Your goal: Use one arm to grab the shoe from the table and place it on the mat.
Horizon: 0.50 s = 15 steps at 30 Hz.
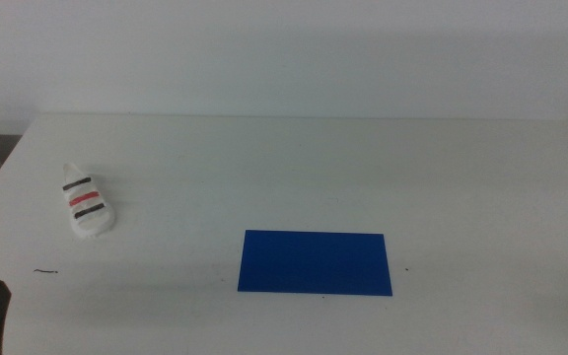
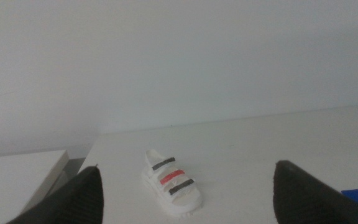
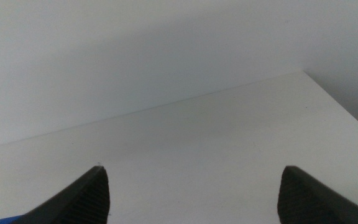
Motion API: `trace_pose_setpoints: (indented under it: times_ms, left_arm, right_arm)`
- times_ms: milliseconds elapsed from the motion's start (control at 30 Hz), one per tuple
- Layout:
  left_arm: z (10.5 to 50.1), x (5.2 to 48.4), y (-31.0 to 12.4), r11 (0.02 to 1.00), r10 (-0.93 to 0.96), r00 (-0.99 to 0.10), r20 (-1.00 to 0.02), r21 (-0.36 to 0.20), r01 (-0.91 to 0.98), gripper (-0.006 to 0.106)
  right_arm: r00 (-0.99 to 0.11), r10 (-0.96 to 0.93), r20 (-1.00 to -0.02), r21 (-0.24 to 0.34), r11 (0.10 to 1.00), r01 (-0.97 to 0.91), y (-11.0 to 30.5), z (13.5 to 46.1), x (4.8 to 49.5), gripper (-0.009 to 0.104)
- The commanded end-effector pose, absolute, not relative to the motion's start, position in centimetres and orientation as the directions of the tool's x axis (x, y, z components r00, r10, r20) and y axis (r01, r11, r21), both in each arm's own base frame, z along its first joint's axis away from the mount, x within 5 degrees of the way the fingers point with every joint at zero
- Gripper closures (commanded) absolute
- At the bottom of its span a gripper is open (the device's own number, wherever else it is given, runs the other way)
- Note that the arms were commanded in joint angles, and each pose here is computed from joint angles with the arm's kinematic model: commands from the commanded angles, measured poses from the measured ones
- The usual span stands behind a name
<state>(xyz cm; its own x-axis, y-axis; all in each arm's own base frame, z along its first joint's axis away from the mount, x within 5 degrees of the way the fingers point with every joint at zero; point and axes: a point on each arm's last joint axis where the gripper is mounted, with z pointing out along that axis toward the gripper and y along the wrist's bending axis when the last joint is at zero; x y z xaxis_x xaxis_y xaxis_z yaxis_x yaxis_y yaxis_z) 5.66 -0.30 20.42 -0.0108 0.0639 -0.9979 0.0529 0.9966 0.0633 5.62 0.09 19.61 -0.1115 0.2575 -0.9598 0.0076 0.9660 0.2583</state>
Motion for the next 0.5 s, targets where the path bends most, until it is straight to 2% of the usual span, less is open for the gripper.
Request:
trace_pose_setpoints:
  times_ms: [0, 67, 133, 267, 333, 467]
  left_arm:
    - [20.5, 5.6, -0.3, 0.997, 0.059, 0.000, -0.998, 0.059, 0.051, 0.007]
    - [20.5, 5.6, -0.3, 0.997, 0.059, 0.004, -0.998, 0.059, 0.050, 0.007]
    - [23.3, 6.3, -0.2, 1.000, 0.012, -0.045, -0.999, 0.010, 0.029, 0.007]
    - [28.5, 9.3, 0.2, 0.994, -0.105, -0.300, -0.948, -0.095, -0.048, 0.007]
    - [30.5, 11.7, 0.6, 0.985, -0.171, -0.432, -0.886, -0.137, -0.109, 0.007]
    - [32.8, 16.4, 1.7, 0.951, -0.300, -0.614, -0.730, -0.182, -0.248, 0.007]
  right_arm:
    - [-0.102, 0.247, -0.964, 0.248, 0.969, 0.003, 0.1, 19.6, 5.6, 0.016]
    - [-0.102, 0.247, -0.964, 0.248, 0.969, 0.003, 0.1, 19.6, 5.6, 0.016]
    - [-0.102, 0.247, -0.964, 0.248, 0.969, 0.003, 0.1, 19.6, 5.6, 0.016]
    - [-0.102, 0.247, -0.964, 0.248, 0.969, 0.003, 0.1, 19.6, 5.6, 0.016]
    - [-0.102, 0.247, -0.964, 0.248, 0.969, 0.003, 0.1, 19.6, 5.6, 0.016]
    - [-0.102, 0.247, -0.964, 0.248, 0.969, 0.003, 0.1, 19.6, 5.6, 0.016]
